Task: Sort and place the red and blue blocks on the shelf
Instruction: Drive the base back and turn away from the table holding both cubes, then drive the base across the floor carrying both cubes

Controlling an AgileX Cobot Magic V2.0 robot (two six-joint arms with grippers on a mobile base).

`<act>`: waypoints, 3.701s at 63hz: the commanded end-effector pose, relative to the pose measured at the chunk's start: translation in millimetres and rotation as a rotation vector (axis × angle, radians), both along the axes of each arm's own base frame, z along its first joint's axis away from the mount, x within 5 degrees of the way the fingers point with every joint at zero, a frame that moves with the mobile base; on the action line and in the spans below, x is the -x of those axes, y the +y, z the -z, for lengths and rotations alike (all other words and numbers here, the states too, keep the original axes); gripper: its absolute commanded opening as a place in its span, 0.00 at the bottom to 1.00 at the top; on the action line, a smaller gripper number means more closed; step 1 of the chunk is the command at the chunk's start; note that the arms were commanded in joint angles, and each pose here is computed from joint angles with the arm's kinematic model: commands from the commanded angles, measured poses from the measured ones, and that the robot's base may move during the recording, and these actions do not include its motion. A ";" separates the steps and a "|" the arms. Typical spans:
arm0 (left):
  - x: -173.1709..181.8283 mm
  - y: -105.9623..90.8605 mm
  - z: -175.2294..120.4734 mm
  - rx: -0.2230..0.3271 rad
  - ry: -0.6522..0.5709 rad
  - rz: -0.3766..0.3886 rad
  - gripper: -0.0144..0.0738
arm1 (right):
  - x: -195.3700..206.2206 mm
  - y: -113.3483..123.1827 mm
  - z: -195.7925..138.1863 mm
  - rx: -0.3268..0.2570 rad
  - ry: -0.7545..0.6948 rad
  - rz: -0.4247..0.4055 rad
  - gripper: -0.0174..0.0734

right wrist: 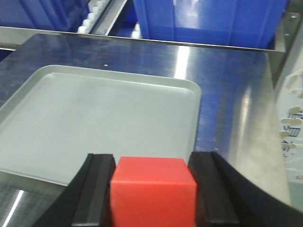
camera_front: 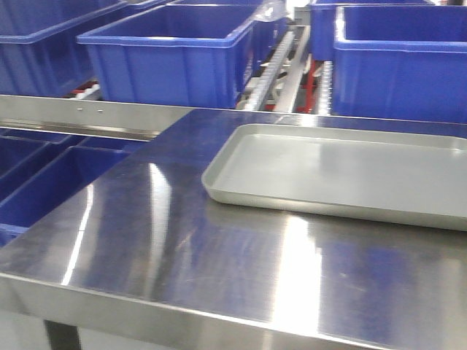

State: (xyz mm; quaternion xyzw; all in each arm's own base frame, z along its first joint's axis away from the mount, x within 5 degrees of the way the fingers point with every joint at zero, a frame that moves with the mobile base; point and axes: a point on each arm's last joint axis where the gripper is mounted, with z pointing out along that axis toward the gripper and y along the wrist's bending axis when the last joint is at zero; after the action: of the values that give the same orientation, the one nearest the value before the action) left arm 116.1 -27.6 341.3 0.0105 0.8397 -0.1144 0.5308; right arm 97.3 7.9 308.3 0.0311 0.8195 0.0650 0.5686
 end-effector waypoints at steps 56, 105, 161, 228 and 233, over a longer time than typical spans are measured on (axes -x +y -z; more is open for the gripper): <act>-2.4 -0.4 -15.7 0.030 -0.100 -0.003 0.30 | -1.7 -0.3 -16.5 0.012 -0.110 -0.002 0.25; -2.4 -0.4 -15.7 0.030 -0.100 -0.003 0.30 | -1.7 -0.3 -16.5 0.012 -0.110 -0.002 0.25; -2.4 -0.4 -15.7 0.030 -0.100 -0.003 0.30 | -1.7 -0.3 -16.5 0.012 -0.110 -0.002 0.25; -2.4 -0.4 -15.7 0.030 -0.100 -0.003 0.30 | -1.7 -0.3 -16.5 0.012 -0.110 -0.002 0.25; -2.4 -0.4 -15.7 0.030 -0.100 -0.003 0.30 | -1.7 -0.3 -16.5 0.012 -0.110 -0.002 0.25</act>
State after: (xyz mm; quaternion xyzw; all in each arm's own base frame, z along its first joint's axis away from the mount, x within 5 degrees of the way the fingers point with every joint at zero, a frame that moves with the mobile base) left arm 116.1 -27.5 341.1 0.0110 0.8402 -0.1129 0.5303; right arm 97.3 7.9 308.3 0.0311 0.8195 0.0650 0.5686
